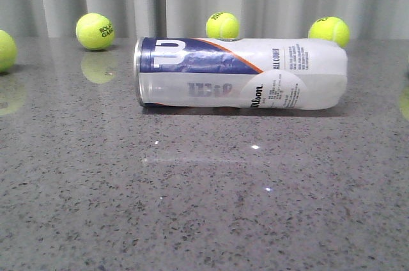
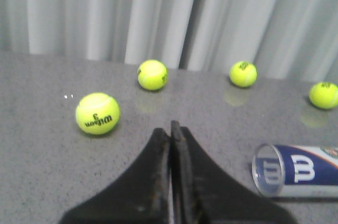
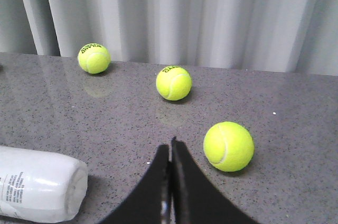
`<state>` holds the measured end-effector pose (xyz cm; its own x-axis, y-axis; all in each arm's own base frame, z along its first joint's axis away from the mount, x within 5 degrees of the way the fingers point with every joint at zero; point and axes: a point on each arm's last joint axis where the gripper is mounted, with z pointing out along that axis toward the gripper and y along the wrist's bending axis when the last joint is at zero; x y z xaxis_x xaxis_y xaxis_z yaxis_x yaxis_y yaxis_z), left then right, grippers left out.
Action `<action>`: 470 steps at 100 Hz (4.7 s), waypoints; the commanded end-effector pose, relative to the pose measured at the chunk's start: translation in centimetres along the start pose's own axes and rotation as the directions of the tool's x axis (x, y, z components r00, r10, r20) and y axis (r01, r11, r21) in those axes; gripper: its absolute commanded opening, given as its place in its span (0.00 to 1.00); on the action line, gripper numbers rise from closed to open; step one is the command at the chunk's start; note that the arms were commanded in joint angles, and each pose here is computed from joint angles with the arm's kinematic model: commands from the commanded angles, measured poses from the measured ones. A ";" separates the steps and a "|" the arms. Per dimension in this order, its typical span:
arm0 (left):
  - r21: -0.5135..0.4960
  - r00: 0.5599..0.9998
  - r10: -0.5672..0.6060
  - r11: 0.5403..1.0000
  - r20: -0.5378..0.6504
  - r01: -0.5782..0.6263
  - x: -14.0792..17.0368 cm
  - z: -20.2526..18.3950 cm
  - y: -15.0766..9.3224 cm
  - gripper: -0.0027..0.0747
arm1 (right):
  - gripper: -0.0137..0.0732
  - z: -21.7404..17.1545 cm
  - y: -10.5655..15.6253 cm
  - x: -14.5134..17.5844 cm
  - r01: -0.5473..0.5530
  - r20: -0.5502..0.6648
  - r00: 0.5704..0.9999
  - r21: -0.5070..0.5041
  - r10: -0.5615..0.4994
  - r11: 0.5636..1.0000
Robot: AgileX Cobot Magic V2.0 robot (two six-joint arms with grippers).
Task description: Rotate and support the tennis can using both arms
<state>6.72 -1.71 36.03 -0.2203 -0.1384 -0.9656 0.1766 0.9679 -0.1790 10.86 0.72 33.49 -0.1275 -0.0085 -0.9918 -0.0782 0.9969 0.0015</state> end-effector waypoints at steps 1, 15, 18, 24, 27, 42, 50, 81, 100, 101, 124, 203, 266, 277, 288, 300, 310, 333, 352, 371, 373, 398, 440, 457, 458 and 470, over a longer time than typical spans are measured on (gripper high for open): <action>0.007 0.999 0.000 1.000 -0.054 0.001 -2.6 1.2 -0.4 0.01 | 0.08 -0.3 -0.3 -1.5 -0.014 0.102 0.995 0.028 0.011 1.000; -0.002 0.985 -0.014 1.000 -0.171 0.013 -3.5 4.0 -0.3 0.01 | 0.08 -0.3 -0.3 -1.5 -0.014 0.102 0.995 0.028 0.011 1.000; -0.003 0.981 -0.020 1.000 -0.190 0.020 -3.4 4.6 -0.3 0.01 | 0.08 -0.3 -0.3 -1.5 -0.014 0.102 0.995 0.028 0.011 1.000; -0.008 0.974 -0.029 1.000 -0.225 0.028 -3.1 5.6 -0.1 0.01 | 0.08 -0.3 -0.3 -1.5 -0.014 0.102 0.995 0.028 0.011 1.000; -0.010 0.971 -0.031 1.000 -0.239 0.030 -3.0 6.0 -0.1 0.01 | 0.08 -0.3 -0.3 -1.5 -0.014 0.102 0.995 0.028 0.011 1.000; -0.010 0.952 -0.045 0.999 -0.303 0.044 -2.5 7.3 0.0 0.02 | 0.08 -0.3 -0.3 -1.5 -0.014 0.102 0.995 0.028 0.011 1.000; -0.005 0.941 -0.027 1.000 -0.336 0.027 -2.2 7.6 0.1 0.12 | 0.08 -0.3 -0.3 -1.5 -0.014 0.102 0.995 0.028 0.011 1.000; 0.034 0.921 -0.104 0.991 -0.375 0.126 -1.8 8.0 -0.5 0.86 | 0.08 -0.3 -0.3 -1.5 -0.014 0.102 0.995 0.028 0.011 1.000; 0.132 0.898 -0.120 0.972 -0.424 0.192 -1.2 10.5 -1.3 0.86 | 0.08 -0.3 -0.3 -1.5 -0.014 0.102 0.995 0.028 0.011 1.000; 0.141 0.893 -0.131 0.967 -0.431 0.210 -1.2 10.8 -1.3 0.86 | 0.08 -0.3 -0.3 -1.5 -0.014 0.102 0.995 0.028 0.011 1.000; 0.335 0.850 -0.162 0.870 -0.501 0.363 0.1 15.6 -2.7 0.86 | 0.08 -0.3 -0.3 -1.5 -0.014 0.102 0.995 0.028 0.011 1.000; 0.584 0.708 0.017 0.581 -0.706 0.568 4.5 26.9 -9.2 0.86 | 0.08 -0.3 -0.3 -1.5 -0.014 0.102 0.995 0.028 0.011 1.000; 0.640 0.710 0.060 0.492 -0.702 0.591 4.8 26.3 -11.3 0.01 | 0.08 -0.3 -0.3 -1.5 -0.014 0.102 0.995 0.028 0.011 1.000; 0.696 0.759 0.096 0.486 -0.644 0.528 3.0 24.6 -11.5 0.01 | 0.08 -0.3 -0.3 -1.5 -0.014 0.102 0.995 0.028 0.011 1.000; 0.760 0.824 0.154 0.504 -0.546 0.410 0.6 22.0 -11.5 0.01 | 0.08 -0.3 -0.3 -1.5 -0.014 0.102 0.995 0.028 0.011 1.000; 0.789 0.860 0.240 0.559 -0.450 0.257 -2.1 18.5 -11.1 0.01 | 0.08 -0.3 -0.3 -1.5 -0.014 0.102 0.995 0.028 0.011 1.000; 0.758 0.854 0.322 0.641 -0.408 0.120 -4.3 15.7 -10.3 0.01 | 0.08 -0.3 -0.3 -1.5 -0.014 0.102 0.995 0.028 0.011 1.000; 0.571 0.807 0.431 0.808 -0.403 -0.146 -7.5 10.4 -7.5 0.01 | 0.08 -0.3 -0.3 -1.5 -0.014 0.102 0.995 0.028 0.011 1.000; 0.453 0.715 0.453 0.866 -0.532 -0.212 -7.0 8.6 -5.6 0.01 | 0.08 -0.3 -0.3 -1.5 -0.014 0.102 0.995 0.028 0.011 1.000; 0.330 0.658 0.436 0.899 -0.614 -0.288 -6.8 8.7 -4.1 0.01 | 0.08 -0.3 -0.3 -1.5 -0.014 0.102 0.995 0.028 0.011 1.000; 0.319 0.656 0.435 0.900 -0.617 -0.297 -6.8 8.7 -3.9 0.01 | 0.08 -0.3 -0.3 -1.5 -0.014 0.102 0.995 0.028 0.011 1.000; 0.285 0.642 0.440 0.898 -0.628 -0.336 -6.7 8.9 -3.5 0.01 | 0.08 -0.3 -0.3 -1.5 -0.014 0.102 0.995 0.028 0.011 1.000; 0.294 0.597 0.436 0.899 -0.673 -0.325 -5.0 9.3 -3.1 0.01 | 0.08 -0.3 -0.3 -1.5 -0.014 0.102 0.995 0.028 0.011 1.000; 0.301 0.601 0.432 0.902 -0.672 -0.311 -5.0 9.3 -3.3 0.09 | 0.08 -0.3 -0.3 -1.5 -0.014 0.102 0.995 0.028 0.011 1.000; 0.302 0.602 0.431 0.902 -0.672 -0.308 -5.0 9.3 -3.3 0.10 | 0.08 -0.3 -0.3 -1.5 -0.014 0.102 0.995 0.028 0.011 1.000; 0.302 0.618 0.430 0.903 -0.658 -0.305 -5.1 9.4 -3.4 0.35 | 0.08 -0.3 -0.3 -1.5 -0.014 0.102 0.995 0.028 0.011 1.000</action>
<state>16.61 -6.12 38.79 -0.7092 0.4901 -0.5068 0.5200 0.8490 0.0933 10.86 0.72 33.49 -0.1277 -0.0057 -0.9918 -0.0779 0.9970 0.0043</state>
